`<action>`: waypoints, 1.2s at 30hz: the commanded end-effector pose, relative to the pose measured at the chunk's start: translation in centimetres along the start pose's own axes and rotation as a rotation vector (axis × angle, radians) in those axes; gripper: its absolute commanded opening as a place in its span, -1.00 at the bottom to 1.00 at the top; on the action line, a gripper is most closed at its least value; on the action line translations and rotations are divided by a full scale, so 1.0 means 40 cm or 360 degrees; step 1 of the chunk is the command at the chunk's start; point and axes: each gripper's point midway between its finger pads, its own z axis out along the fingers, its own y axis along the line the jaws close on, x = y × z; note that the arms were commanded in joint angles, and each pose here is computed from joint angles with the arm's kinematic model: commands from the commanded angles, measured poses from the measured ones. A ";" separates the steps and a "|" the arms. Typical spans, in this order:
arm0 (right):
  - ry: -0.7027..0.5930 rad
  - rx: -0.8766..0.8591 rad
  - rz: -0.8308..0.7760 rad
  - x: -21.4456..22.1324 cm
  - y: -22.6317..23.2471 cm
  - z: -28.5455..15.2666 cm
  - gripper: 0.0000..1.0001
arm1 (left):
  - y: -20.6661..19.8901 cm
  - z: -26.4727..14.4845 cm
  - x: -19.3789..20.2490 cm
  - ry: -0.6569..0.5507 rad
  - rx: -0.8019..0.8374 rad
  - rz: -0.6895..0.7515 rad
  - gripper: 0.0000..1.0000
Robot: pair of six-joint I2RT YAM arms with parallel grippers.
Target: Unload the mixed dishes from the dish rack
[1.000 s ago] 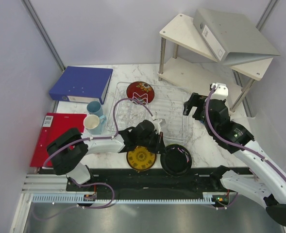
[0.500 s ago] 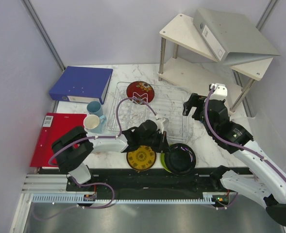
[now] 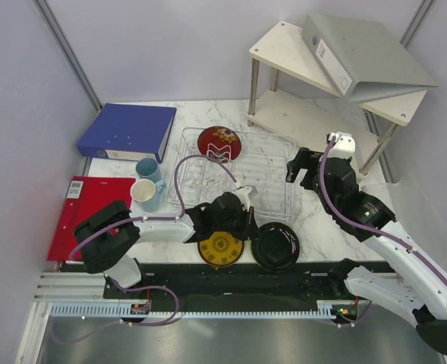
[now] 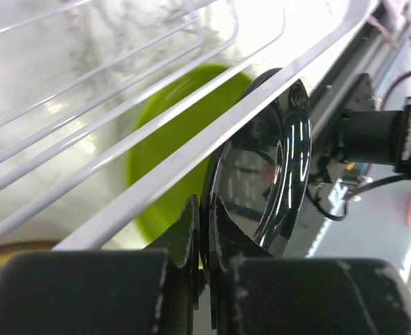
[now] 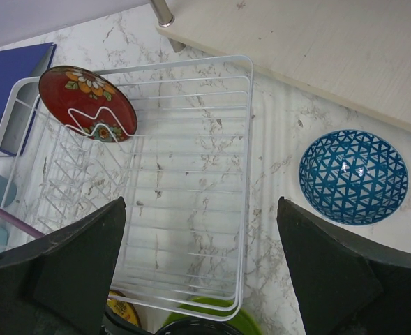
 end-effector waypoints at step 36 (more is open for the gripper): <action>-0.0040 -0.0018 0.0035 0.004 -0.004 -0.001 0.92 | -0.010 -0.059 -0.030 -0.0142 -0.0152 0.0123 0.23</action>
